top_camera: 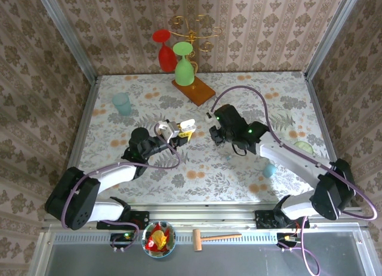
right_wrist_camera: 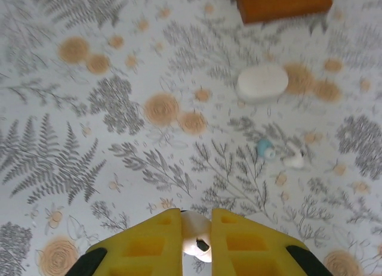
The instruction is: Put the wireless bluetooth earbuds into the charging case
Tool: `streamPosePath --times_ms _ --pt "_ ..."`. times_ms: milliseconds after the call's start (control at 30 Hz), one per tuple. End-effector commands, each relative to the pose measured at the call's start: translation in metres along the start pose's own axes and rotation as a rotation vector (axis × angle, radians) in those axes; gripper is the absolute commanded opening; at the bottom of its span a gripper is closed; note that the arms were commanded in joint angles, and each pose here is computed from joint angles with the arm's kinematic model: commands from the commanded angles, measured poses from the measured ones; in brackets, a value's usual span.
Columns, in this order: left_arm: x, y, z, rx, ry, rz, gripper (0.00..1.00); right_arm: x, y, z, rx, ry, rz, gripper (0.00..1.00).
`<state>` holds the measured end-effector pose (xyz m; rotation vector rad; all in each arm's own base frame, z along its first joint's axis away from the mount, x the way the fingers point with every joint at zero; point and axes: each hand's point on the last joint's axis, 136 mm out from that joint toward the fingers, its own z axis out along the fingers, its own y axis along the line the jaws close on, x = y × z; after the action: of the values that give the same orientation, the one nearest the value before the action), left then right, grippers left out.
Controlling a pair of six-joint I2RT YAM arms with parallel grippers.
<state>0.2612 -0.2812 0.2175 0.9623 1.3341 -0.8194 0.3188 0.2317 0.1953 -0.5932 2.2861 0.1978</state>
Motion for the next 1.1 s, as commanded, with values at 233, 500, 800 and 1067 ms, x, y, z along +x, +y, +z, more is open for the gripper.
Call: streamPosePath --times_ms 233,500,800,1067 --pt "-0.003 -0.003 0.004 0.043 -0.013 -0.053 0.0 -0.082 0.045 -0.045 -0.079 -0.274 -0.127 0.13" --pt "-0.011 -0.008 0.005 0.084 -0.029 -0.087 0.0 -0.092 0.066 -0.036 -0.154 -0.292 -0.145 0.13" --pt "-0.018 -0.003 0.01 0.074 -0.056 -0.135 0.0 -0.088 0.078 -0.027 -0.214 -0.282 -0.137 0.13" --pt "-0.024 0.0 0.014 0.077 -0.077 -0.161 0.0 -0.082 0.084 -0.022 -0.242 -0.263 -0.141 0.13"
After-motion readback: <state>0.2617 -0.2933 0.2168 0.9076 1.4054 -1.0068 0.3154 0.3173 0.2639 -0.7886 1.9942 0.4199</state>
